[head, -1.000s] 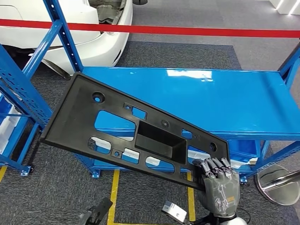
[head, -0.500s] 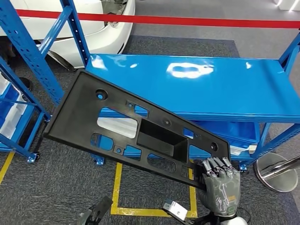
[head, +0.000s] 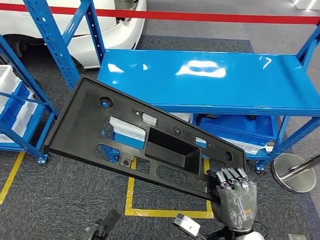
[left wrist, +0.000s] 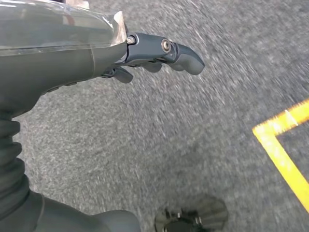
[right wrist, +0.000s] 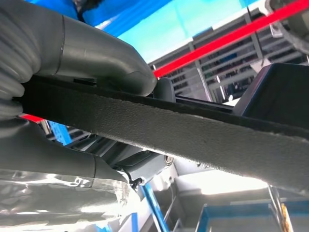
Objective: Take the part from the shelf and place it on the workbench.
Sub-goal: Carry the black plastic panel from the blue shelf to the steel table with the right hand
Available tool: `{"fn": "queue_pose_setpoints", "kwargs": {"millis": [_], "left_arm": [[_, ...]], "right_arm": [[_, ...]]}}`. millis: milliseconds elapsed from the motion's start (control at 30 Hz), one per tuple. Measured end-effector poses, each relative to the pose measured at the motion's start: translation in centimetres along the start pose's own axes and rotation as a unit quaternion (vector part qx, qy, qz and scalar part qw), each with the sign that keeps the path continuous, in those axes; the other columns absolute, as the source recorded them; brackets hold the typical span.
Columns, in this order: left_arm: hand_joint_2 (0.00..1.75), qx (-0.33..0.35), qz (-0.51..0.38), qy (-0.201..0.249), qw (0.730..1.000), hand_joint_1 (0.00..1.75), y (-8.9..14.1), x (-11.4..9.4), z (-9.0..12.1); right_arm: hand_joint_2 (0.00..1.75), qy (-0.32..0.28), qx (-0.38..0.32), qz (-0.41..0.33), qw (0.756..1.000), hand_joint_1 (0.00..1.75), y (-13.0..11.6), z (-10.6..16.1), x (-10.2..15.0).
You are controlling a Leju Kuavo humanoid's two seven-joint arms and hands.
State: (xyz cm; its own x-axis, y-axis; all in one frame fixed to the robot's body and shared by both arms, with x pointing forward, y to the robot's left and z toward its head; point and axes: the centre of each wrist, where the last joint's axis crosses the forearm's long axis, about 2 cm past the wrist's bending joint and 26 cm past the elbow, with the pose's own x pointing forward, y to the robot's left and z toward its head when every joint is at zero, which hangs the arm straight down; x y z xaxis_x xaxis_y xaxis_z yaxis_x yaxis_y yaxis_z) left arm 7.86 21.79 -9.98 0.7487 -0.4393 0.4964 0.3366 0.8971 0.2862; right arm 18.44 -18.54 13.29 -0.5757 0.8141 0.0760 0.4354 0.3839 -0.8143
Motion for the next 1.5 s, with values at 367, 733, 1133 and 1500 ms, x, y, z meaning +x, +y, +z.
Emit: {"fn": "queue_pose_setpoints", "kwargs": {"millis": [367,733,1133,1500], "left_arm": [[1.75,0.0,0.0,0.002,1.0,0.0,0.0,-0.3,0.1],[1.75,0.001,-0.001,0.0,1.0,0.0,0.1,-0.2,0.0],[1.75,0.002,-0.004,0.001,1.0,0.0,0.0,-0.4,0.1],[1.75,0.003,-0.005,0.005,1.0,0.0,0.1,-0.8,0.2]], "right_arm": [[1.75,0.031,-0.009,-0.028,0.999,1.75,0.0,0.0,0.3],[1.75,0.05,-0.012,-0.052,0.997,1.75,-0.2,0.3,0.2],[1.75,0.059,-0.017,-0.067,0.996,1.75,-0.5,0.6,0.2],[1.75,0.068,-0.017,-0.072,0.995,1.75,-0.5,1.0,0.4]]}}
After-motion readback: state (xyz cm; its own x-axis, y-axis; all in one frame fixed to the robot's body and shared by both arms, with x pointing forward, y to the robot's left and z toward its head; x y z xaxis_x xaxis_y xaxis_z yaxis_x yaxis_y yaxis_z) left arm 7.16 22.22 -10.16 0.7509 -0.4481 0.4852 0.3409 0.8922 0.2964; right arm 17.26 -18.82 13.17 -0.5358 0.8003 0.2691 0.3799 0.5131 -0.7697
